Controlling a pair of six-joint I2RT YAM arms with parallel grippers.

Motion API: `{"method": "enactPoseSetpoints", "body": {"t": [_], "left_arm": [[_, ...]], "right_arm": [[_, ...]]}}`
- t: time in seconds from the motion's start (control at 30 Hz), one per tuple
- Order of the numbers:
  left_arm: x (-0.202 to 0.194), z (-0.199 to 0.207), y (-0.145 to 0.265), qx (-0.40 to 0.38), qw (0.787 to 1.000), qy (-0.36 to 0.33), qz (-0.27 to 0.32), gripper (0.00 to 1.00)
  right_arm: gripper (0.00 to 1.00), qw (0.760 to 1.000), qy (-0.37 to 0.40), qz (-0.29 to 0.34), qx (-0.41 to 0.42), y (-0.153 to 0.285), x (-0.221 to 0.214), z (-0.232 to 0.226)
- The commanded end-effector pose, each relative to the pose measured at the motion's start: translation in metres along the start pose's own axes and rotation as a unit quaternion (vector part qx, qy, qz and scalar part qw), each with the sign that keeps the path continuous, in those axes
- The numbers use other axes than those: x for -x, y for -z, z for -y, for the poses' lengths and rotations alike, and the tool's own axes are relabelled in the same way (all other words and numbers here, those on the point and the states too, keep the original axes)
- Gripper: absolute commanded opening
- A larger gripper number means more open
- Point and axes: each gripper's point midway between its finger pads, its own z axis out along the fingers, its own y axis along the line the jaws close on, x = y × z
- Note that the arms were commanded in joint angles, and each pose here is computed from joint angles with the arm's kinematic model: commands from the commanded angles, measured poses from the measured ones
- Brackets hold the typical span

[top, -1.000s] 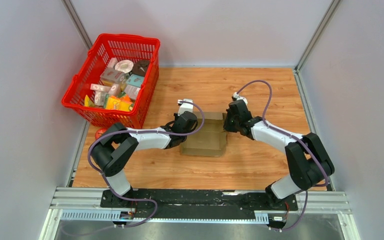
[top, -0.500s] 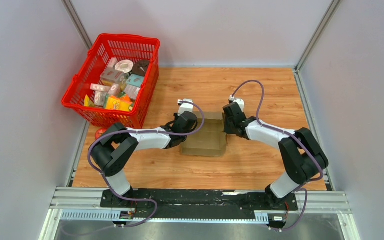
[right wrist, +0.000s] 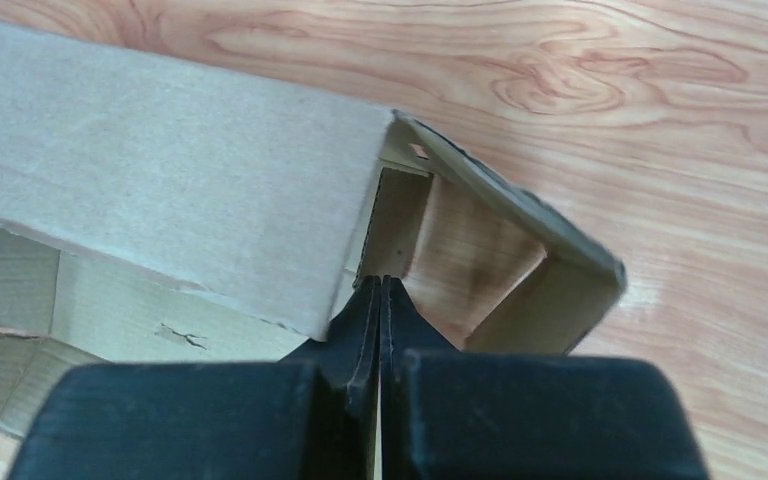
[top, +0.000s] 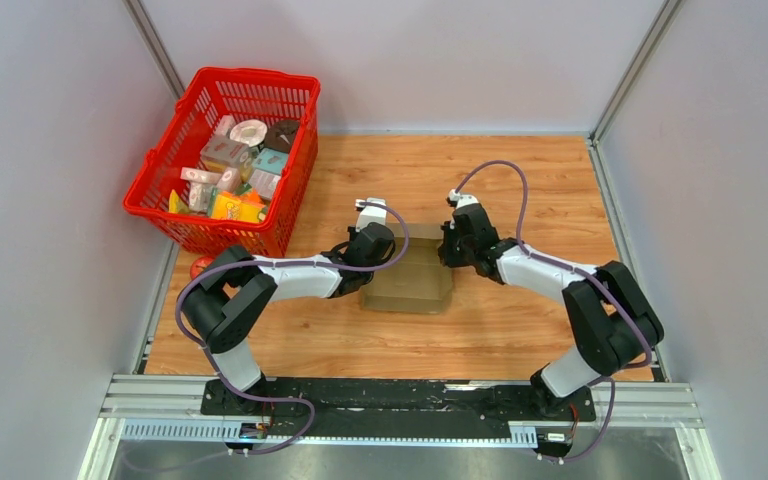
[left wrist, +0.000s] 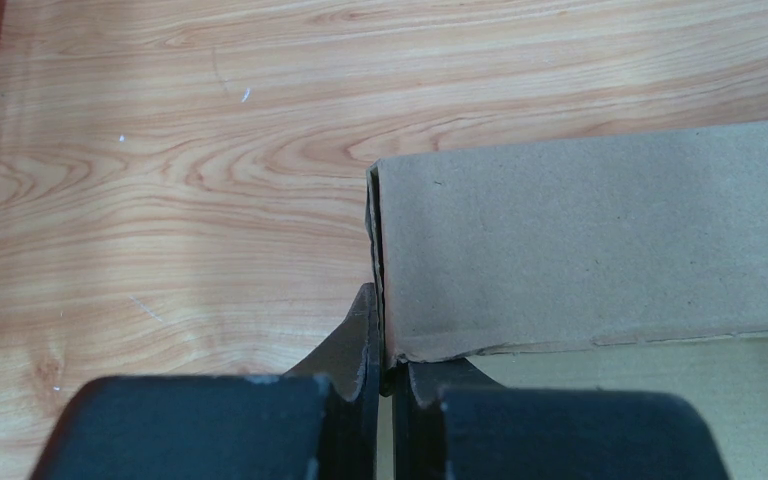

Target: Fold the paper box

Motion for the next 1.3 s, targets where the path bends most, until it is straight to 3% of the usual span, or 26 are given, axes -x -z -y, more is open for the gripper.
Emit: {"method": "enactPoseSetpoints", "body": {"t": [0.0, 0.2, 0.37, 0.53, 0.8, 1.07, 1.2, 1.27], "left_arm": [[0.013, 0.005, 0.006, -0.013, 1.000, 0.003, 0.010, 0.00], [0.015, 0.003, 0.008, -0.012, 1.000, 0.005, 0.014, 0.00], [0.014, 0.002, 0.008, -0.011, 1.000, 0.005, 0.013, 0.00], [0.013, 0.004, 0.006, -0.013, 1.000, 0.006, 0.010, 0.00], [0.012, 0.003, 0.007, -0.010, 1.000, 0.006, 0.010, 0.00], [0.011, 0.004, 0.006, -0.011, 1.000, 0.004, 0.009, 0.00], [0.012, 0.001, 0.007, -0.007, 1.000, 0.002, 0.009, 0.00], [0.012, 0.001, 0.007, -0.006, 1.000, 0.002, 0.010, 0.00]], "right_arm": [[0.00, 0.998, 0.028, 0.014, 0.062, -0.007, 0.021, -0.024], [0.00, 0.997, 0.024, -0.016, 0.064, -0.012, 0.006, -0.022], [0.00, 0.997, -0.018, 0.022, 0.066, 0.021, 0.017, -0.024], [0.02, 0.997, -0.039, -0.020, 0.070, 0.029, -0.009, -0.024], [0.00, 0.996, -0.042, -0.074, -0.038, 0.008, -0.051, 0.020], [0.00, 0.984, -0.063, -0.076, -0.145, 0.009, -0.075, 0.052], [0.03, 0.992, -0.082, -0.038, -0.084, 0.013, -0.059, 0.031], [0.10, 0.994, -0.084, -0.016, -0.066, 0.019, -0.051, 0.027]]}}
